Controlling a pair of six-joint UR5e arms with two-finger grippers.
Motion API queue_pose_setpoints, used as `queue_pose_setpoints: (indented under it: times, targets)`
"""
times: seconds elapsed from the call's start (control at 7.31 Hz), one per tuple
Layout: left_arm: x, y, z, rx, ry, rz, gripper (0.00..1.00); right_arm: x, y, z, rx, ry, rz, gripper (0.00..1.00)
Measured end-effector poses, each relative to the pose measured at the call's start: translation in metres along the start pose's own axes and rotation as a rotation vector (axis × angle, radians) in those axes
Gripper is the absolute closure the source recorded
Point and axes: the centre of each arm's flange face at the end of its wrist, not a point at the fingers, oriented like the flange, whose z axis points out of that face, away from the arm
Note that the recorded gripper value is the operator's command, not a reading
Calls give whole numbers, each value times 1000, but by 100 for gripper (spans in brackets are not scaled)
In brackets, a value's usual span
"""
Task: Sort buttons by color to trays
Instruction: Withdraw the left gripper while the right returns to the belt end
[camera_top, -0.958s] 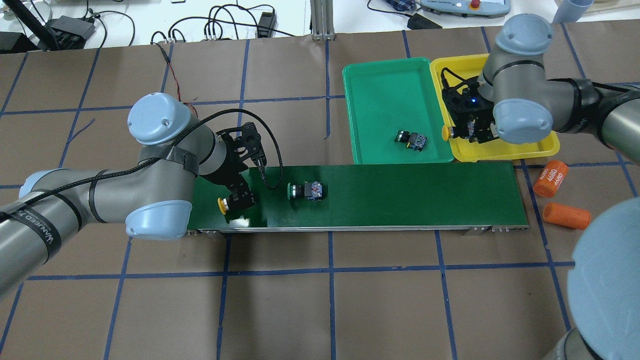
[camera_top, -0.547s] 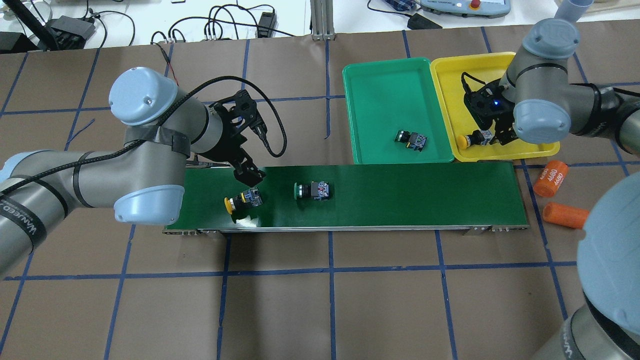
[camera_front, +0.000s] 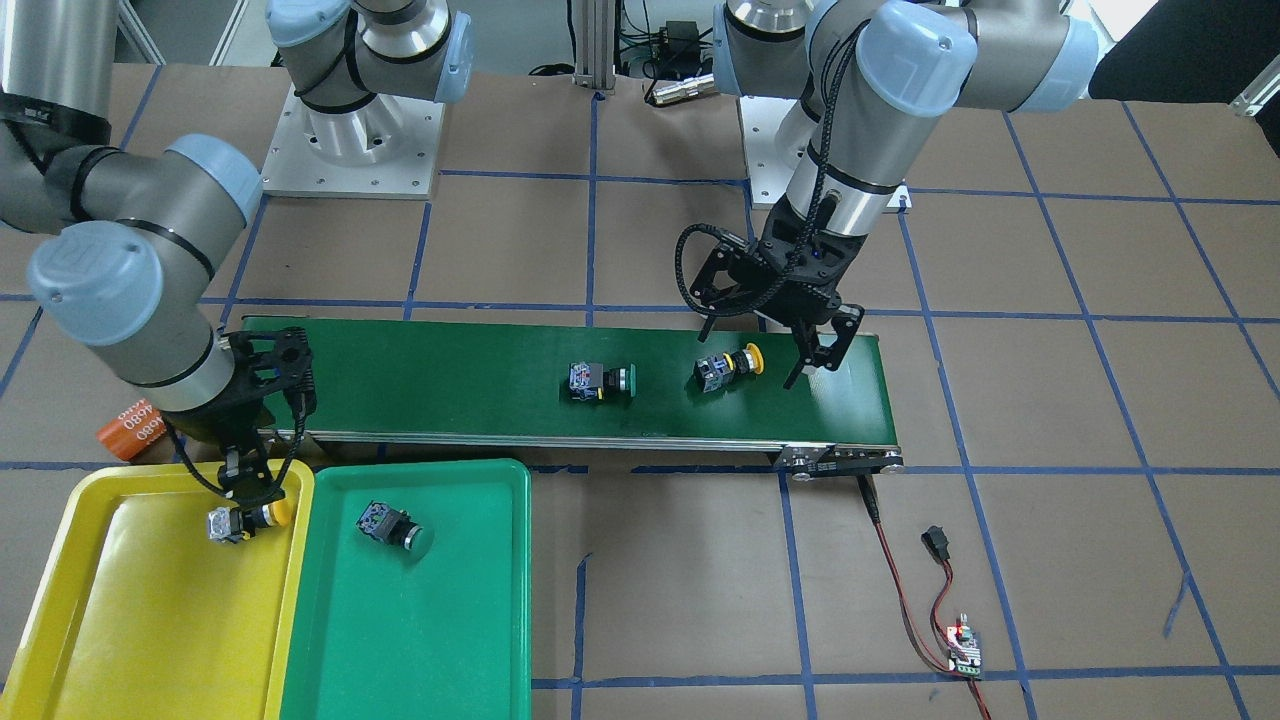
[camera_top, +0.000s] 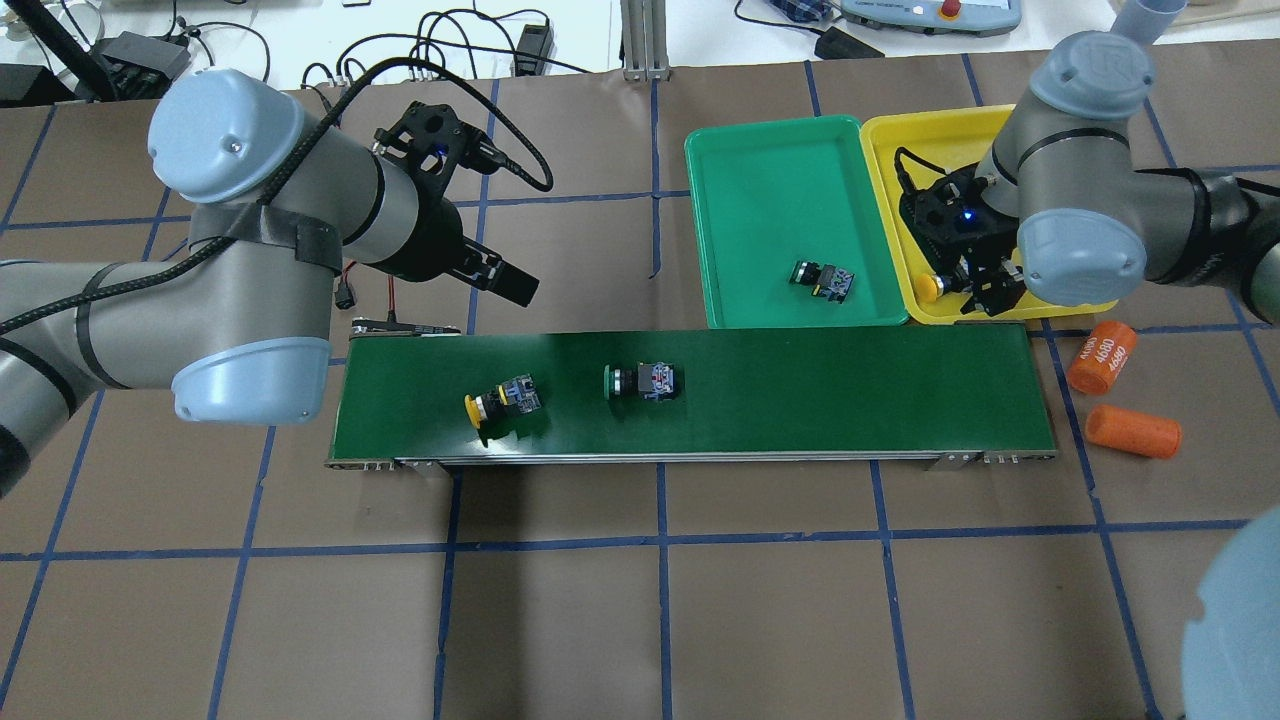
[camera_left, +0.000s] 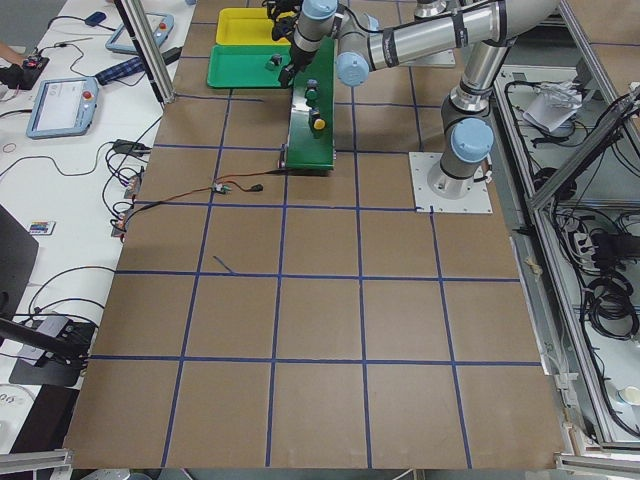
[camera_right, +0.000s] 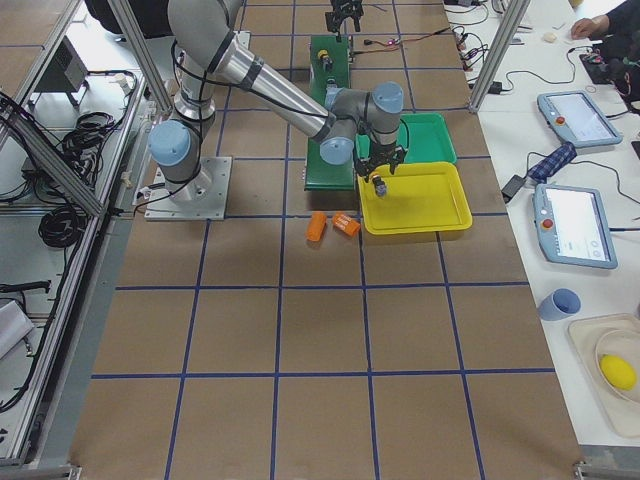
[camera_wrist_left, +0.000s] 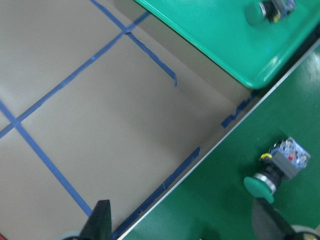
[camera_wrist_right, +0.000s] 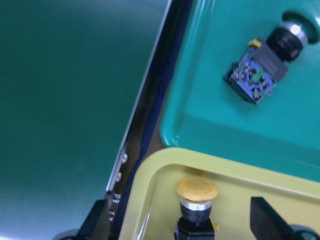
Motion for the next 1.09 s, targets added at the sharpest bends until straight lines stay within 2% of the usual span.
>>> queue_pose_setpoints:
  times: [0.14, 0.27, 0.41, 0.68, 1.09]
  targets:
    - [-7, 0, -15, -57, -56, -94, 0, -7, -28, -4, 5, -5, 19, 0]
    - [-14, -11, -34, -101, -86, -149, 0, -18, -58, -3, 13, -16, 51, 0]
    - [-21, -25, -55, -152, -108, -191, 0, -30, -85, -1, 18, -26, 93, 0]
    - [-15, -26, -101, -275, -145, -235, 0, -43, -128, 1, 17, -41, 162, 0]
    - [-11, -1, -101, -333, -147, -265, 0, -52, -168, 7, 12, -60, 231, 0]
